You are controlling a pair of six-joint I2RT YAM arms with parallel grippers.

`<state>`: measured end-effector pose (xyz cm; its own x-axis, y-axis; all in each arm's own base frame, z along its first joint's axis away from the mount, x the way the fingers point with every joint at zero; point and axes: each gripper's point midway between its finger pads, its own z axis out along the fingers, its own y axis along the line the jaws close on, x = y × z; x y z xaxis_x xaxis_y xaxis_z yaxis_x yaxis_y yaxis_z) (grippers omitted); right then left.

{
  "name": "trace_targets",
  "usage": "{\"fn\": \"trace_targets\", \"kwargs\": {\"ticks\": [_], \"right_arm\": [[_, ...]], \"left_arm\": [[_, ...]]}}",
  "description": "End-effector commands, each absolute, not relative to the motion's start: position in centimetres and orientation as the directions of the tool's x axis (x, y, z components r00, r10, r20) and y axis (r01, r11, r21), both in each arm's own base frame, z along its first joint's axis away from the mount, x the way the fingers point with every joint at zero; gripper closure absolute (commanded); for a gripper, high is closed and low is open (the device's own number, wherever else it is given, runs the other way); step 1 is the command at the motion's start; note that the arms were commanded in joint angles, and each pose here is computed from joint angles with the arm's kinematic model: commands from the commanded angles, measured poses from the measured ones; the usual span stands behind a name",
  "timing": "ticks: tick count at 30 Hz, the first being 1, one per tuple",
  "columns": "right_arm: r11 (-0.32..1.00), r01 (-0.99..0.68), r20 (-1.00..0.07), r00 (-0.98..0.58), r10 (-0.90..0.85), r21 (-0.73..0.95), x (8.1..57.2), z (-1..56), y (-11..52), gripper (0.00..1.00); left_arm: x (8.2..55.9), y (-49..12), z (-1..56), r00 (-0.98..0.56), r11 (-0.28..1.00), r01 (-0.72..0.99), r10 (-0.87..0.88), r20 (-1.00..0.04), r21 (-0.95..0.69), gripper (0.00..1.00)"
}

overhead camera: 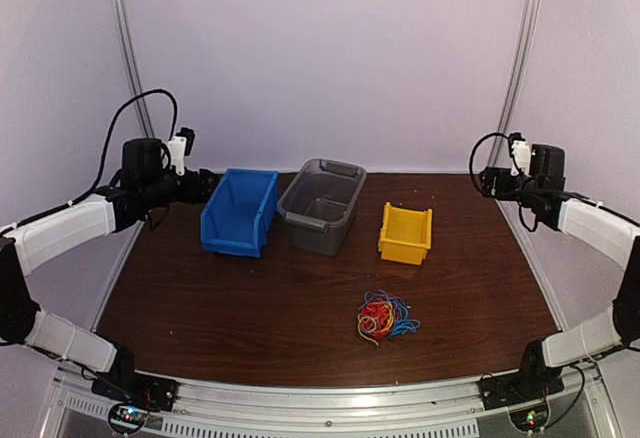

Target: Untangle the cables

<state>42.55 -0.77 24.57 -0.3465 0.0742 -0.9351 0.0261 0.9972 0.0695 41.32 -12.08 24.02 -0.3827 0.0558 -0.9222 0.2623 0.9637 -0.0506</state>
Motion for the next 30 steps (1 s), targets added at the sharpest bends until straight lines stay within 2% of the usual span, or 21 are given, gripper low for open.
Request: {"fn": "trace_targets", "kwargs": {"ticks": [1, 4, 8, 13, 17, 22, 24, 30], "right_arm": [[0.986, -0.168, -0.96, -0.271, -0.069, -0.024, 41.2, 26.2, 1.8, 0.0], [0.96, -0.265, -0.963, -0.222, -0.152, -0.091, 40.3, 26.9, 3.2, 0.0], [0.919, -0.374, -0.945, -0.238, -0.224, -0.124, 39.5, 27.9, 4.8, 0.0], [0.847, -0.522, -0.927, -0.26, -0.271, -0.101, 38.0, 30.1, 7.1, 0.0], [0.789, -0.611, -0.913, -0.288, -0.29, -0.058, 36.1, 29.8, 8.9, 0.0], [0.718, -0.685, -0.858, -0.294, -0.422, -0.118, 34.2, 26.7, 11.4, 0.07], [0.67, -0.73, -0.825, -0.294, -0.482, -0.131, 33.2, 24.8, 12.7, 0.13], [0.479, -0.874, -0.725, -0.276, -0.63, -0.084, 29.0, 18.2, 16.9, 0.2]], "left_arm": [[38.8, -18.9, 28.0, -0.218, 0.829, 0.56, 0.14, -0.966, -0.007, 0.24], [36.2, -23.5, 28.0, -0.177, 0.734, 0.679, 0.213, -0.961, 0.038, 0.32], [33.8, -28.9, 27.4, -0.245, 0.666, 0.745, 0.319, -0.916, 0.033, 0.37], [28.9, -34.9, 28.1, -0.254, 0.56, 0.826, 0.275, -0.927, -0.06, 0.34], [25.4, -38.7, 25.3, -0.23, 0.499, 0.867, 0.365, -0.902, -0.02, 0.34], [20.7, -42.3, 19.8, -0.255, 0.365, 0.929, 0.5, -0.828, -0.066, 0.31], [19.1, -42.8, 17.4, -0.27, 0.331, 0.939, 0.537, -0.799, -0.095, 0.31], [16.4, -44.0, 14.3, -0.351, 0.268, 0.931, 0.48, -0.804, -0.247, 0.26]]}}
